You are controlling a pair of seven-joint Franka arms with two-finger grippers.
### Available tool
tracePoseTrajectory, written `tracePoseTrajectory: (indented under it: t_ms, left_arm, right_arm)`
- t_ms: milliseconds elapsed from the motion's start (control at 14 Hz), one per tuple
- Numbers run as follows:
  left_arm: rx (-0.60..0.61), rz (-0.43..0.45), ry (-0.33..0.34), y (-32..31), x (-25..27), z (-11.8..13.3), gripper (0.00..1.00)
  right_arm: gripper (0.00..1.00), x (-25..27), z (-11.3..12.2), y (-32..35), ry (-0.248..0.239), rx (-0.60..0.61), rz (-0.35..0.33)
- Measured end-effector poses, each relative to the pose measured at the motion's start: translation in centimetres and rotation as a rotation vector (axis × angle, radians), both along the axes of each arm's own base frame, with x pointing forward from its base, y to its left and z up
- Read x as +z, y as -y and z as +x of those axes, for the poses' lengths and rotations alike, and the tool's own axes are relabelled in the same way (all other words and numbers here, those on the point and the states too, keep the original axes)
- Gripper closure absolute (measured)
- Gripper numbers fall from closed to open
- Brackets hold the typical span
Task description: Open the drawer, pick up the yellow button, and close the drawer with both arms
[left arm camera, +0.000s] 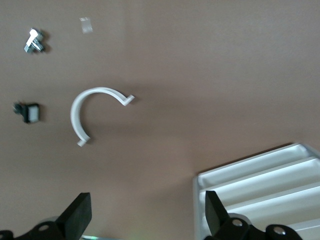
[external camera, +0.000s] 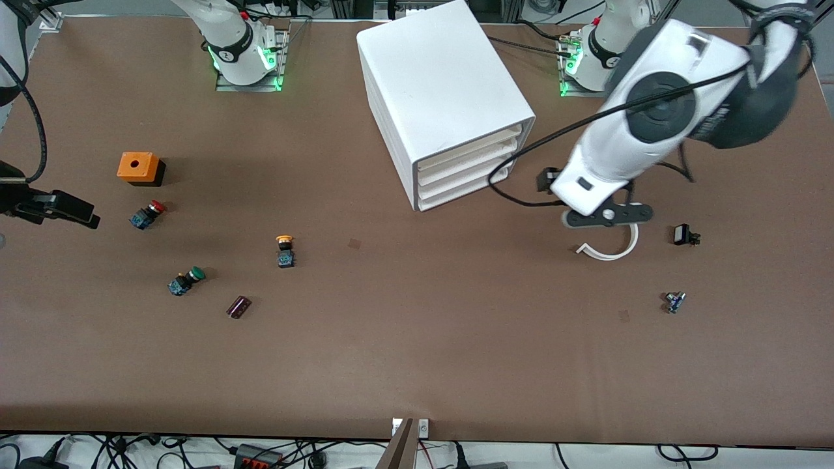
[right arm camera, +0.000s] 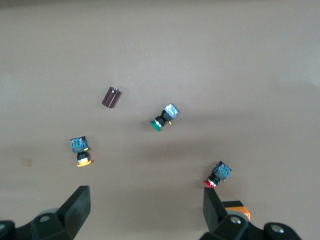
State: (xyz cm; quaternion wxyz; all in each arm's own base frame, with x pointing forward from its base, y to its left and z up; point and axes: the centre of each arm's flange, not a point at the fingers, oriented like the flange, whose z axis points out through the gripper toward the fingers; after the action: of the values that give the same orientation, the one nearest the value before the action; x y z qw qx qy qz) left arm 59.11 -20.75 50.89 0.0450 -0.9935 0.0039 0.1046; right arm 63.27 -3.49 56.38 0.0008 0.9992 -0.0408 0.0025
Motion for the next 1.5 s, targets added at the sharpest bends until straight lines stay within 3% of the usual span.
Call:
tracePoseTrajectory:
  t_ms: [286, 571, 929, 1500]
  left_arm:
    - [-0.135, -0.042, 0.018, -8.0, 1.9, 2.4, 0.00]
    - [-0.162, -0.083, 0.057, -13.6, 4.7, 0.4, 0.00]
    - [-0.125, -0.070, 0.262, -16.9, 9.0, -3.2, 0.00]
    - [-0.150, -0.072, 0.219, -15.4, 6.9, -3.9, 0.00]
  right_arm:
    - [0.00, -0.4, -3.2, 0.4, 0.001, -0.001, -0.016]
    - [0.00, -0.1, -5.5, 0.2, -0.009, 0.002, -0.012]
    - [0.00, -0.3, -5.6, 0.1, -0.020, 0.024, -0.028]
    - [0.00, -0.2, -6.1, 0.4, -0.045, 0.028, -0.026]
